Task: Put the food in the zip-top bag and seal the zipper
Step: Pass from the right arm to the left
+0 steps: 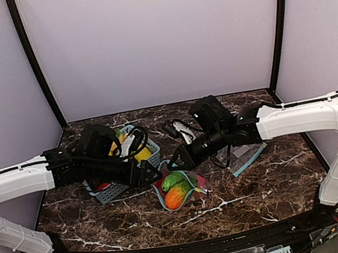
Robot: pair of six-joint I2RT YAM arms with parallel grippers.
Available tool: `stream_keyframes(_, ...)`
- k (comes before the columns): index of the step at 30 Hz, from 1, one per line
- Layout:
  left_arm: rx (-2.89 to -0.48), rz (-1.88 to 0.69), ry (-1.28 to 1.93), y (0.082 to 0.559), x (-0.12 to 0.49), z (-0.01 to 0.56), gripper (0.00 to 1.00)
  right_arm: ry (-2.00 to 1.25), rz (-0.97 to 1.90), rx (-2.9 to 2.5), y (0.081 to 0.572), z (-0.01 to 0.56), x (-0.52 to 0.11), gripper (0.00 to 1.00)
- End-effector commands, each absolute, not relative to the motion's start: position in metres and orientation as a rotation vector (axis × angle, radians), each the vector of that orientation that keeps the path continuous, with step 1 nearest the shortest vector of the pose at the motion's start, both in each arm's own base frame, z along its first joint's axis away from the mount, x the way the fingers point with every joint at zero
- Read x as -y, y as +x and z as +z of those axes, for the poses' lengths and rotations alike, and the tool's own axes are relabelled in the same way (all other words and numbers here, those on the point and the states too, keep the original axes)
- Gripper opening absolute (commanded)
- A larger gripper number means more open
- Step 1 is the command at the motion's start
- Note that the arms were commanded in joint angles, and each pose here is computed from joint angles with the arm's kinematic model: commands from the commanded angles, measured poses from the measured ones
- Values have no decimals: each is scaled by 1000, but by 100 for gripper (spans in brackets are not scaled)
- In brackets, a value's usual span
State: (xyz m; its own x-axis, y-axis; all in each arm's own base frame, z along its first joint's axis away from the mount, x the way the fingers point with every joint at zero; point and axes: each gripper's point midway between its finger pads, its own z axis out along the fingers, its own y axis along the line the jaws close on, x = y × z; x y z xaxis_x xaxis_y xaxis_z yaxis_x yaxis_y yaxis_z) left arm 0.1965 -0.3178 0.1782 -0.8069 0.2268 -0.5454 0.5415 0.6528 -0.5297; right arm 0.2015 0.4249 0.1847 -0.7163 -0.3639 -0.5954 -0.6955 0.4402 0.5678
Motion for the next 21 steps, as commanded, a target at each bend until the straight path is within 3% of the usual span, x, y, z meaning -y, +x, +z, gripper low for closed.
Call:
stream_keyframes(1,-2437,-887,695,197,314,178,68,-866,1176,-2283,212,192,-430,0)
stream_keyframes(11,-2518,-826,732,191,311,155,61,-844,1176,-2303,218,188,-429,0)
stream_keyframes(18,-2495,-810,735,194,311,158,41,-833,1160,-2318,220,182,-428,0)
stream_keyframes(21,-2498,-809,750,194,312,156,23,-838,1154,-2317,220,181,-427,0)
